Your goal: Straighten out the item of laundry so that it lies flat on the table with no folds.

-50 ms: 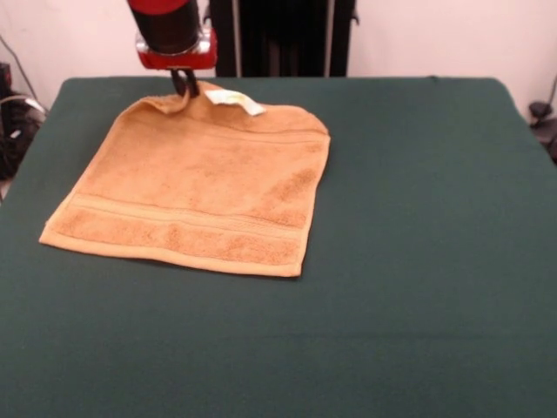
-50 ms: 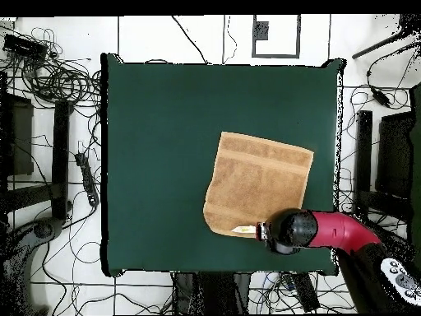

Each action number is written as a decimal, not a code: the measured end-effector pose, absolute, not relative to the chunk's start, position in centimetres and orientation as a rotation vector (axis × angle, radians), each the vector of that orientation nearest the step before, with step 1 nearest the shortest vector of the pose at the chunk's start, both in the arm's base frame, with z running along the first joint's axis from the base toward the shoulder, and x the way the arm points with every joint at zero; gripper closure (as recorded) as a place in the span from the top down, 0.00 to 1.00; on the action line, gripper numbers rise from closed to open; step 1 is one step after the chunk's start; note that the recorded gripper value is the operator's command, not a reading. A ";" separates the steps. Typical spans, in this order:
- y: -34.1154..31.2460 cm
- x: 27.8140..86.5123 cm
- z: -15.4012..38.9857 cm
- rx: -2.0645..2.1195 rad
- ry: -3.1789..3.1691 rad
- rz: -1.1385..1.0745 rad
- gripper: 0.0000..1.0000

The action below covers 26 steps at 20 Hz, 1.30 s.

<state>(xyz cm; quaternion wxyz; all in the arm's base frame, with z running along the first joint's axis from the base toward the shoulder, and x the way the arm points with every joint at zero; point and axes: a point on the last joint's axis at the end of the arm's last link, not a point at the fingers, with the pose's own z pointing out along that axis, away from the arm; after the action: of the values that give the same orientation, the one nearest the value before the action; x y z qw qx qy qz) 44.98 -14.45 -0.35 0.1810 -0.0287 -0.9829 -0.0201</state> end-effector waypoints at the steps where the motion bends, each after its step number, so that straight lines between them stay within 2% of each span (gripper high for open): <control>1: -14.4 45.0 -0.3 -0.080 -2.776 -0.056 0.00; 4: -14.4 45.0 -0.4 -0.079 -2.775 -0.057 0.00; 5: -14.3 45.0 -0.4 -0.078 -2.775 -0.057 1.00; 20: -14.2 44.9 -0.4 -0.070 -2.772 -0.050 1.00; 26: -12.5 44.5 0.2 0.050 -2.660 0.041 1.00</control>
<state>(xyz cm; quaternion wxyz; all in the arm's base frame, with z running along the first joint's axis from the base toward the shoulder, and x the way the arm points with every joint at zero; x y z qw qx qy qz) 44.50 -12.45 0.24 0.2379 0.0181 -0.9710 0.0149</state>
